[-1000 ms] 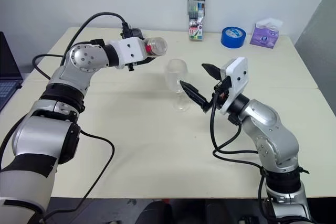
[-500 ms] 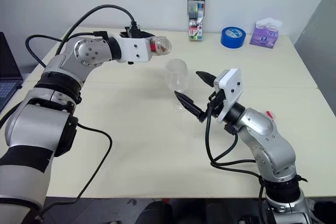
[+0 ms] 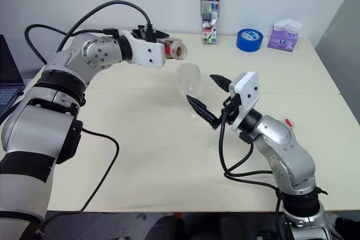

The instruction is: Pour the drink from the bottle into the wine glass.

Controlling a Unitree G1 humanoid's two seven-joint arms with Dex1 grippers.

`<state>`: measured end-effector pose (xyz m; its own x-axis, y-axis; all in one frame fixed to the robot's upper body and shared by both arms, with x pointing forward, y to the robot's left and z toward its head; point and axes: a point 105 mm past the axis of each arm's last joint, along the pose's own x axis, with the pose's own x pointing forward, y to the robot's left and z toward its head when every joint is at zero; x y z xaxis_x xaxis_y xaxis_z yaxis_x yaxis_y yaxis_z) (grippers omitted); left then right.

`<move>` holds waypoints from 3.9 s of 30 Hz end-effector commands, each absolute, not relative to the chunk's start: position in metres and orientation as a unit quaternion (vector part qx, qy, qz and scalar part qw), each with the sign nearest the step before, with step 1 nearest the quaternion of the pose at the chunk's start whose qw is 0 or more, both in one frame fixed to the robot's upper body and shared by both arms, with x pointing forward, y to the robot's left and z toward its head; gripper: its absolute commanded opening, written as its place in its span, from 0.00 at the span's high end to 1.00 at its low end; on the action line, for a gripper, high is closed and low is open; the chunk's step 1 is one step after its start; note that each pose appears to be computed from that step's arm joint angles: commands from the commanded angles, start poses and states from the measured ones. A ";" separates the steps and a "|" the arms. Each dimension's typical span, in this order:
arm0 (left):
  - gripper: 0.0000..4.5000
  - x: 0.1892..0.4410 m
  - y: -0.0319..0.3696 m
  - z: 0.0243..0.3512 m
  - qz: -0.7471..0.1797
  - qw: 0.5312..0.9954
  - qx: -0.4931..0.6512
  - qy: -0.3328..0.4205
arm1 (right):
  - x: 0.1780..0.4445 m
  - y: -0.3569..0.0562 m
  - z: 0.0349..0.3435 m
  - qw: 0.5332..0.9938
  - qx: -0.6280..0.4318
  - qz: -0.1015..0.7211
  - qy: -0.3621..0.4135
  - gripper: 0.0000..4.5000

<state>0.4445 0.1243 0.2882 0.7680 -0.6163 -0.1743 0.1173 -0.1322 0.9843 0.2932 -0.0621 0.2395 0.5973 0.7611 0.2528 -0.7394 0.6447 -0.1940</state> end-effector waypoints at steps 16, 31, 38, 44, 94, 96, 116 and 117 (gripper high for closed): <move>0.60 0.439 0.124 0.325 -0.239 0.563 0.758 -0.227 | 0.292 -0.062 0.254 0.891 -0.037 0.414 -0.186 0.00; 0.60 0.443 0.130 0.334 -0.209 0.541 0.785 -0.219 | 0.291 -0.060 0.253 0.891 -0.033 0.414 -0.186 0.00; 0.60 0.445 0.131 0.333 -0.200 0.530 0.794 -0.218 | 0.289 -0.060 0.250 0.890 -0.033 0.416 -0.181 0.00; 0.60 0.445 0.129 0.334 -0.200 0.532 0.793 -0.221 | 0.287 -0.060 0.248 0.890 -0.033 0.418 -0.177 0.00; 0.60 0.392 0.234 0.186 -0.085 0.987 -0.012 -0.135 | 0.252 -0.073 0.194 0.818 -0.082 0.562 -0.092 0.00; 0.60 0.394 0.239 0.177 -0.079 0.989 -0.014 -0.123 | 0.254 -0.073 0.193 0.821 -0.081 0.558 -0.091 0.00; 0.44 0.401 0.244 0.138 -0.069 0.995 0.014 -0.076 | 0.260 -0.072 0.197 0.843 -0.065 0.528 -0.085 0.00; 0.37 0.401 0.244 0.137 -0.070 0.995 0.015 -0.074 | 0.260 -0.072 0.197 0.843 -0.064 0.527 -0.085 0.00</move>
